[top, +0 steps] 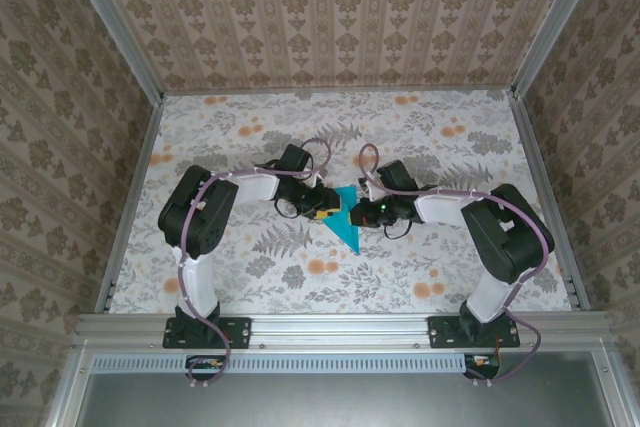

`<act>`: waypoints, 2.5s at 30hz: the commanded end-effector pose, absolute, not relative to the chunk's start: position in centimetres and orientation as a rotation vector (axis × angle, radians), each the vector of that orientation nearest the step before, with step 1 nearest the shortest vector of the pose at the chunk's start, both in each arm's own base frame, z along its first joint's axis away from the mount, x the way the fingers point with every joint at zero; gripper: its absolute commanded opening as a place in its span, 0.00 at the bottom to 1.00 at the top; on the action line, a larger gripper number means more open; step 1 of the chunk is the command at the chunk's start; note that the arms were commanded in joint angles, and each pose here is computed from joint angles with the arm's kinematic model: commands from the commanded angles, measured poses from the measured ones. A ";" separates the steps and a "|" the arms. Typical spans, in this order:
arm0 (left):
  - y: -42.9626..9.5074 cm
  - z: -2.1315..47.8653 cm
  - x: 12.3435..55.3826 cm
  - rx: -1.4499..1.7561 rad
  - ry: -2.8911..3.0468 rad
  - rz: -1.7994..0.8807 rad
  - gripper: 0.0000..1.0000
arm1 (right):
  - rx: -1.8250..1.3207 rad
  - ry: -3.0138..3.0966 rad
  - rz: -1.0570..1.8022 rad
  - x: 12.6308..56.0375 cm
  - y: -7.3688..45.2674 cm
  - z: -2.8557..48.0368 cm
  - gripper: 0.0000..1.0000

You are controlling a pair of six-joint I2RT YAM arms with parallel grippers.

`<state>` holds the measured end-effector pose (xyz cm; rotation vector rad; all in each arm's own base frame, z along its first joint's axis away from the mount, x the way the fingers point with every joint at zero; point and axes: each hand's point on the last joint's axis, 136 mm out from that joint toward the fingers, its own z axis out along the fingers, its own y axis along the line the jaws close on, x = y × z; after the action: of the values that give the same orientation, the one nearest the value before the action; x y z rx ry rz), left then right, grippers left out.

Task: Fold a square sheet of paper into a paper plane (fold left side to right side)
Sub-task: Fourth fold the wing at the center of the table.

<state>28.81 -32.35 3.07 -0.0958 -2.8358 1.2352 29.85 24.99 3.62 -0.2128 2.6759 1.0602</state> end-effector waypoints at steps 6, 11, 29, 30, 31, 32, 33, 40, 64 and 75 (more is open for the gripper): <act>-31.1 0.2 28.0 -0.057 -2.849 1.080 0.37 | -0.212 2.712 0.990 30.7 24.1 2.9 0.04; -31.1 0.3 28.0 -0.060 -2.850 1.081 0.37 | -0.205 2.734 0.968 30.6 23.8 2.4 0.04; -31.0 0.0 28.0 -0.058 -2.846 1.071 0.37 | -0.196 2.751 0.937 31.0 23.2 2.0 0.05; -31.1 0.0 28.0 -0.059 -2.846 1.072 0.37 | -0.197 2.756 0.934 31.0 23.2 1.9 0.05; -31.1 0.0 28.0 -0.059 -2.846 1.072 0.37 | -0.199 2.759 0.932 31.0 23.2 1.9 0.05; -31.1 0.0 28.0 -0.059 -2.846 1.072 0.37 | -0.198 2.765 0.925 31.0 23.1 1.8 0.05; -31.1 0.0 28.0 -0.060 -2.847 1.073 0.37 | -0.199 2.767 0.923 31.0 23.1 1.7 0.05; -31.0 0.0 27.9 -0.058 -2.846 1.070 0.38 | -0.189 2.782 0.886 30.9 22.6 1.3 0.05; -32.2 6.5 30.3 -0.207 -2.917 1.235 0.39 | -0.181 2.922 0.805 29.1 21.6 -1.5 0.05; -34.5 8.6 31.6 -0.277 -2.855 1.337 0.26 | -0.188 2.945 0.771 28.6 21.4 -1.9 0.05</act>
<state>32.06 -33.97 8.82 -0.2475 -2.9031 1.3358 30.78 23.31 1.41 -0.2131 2.7904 0.9189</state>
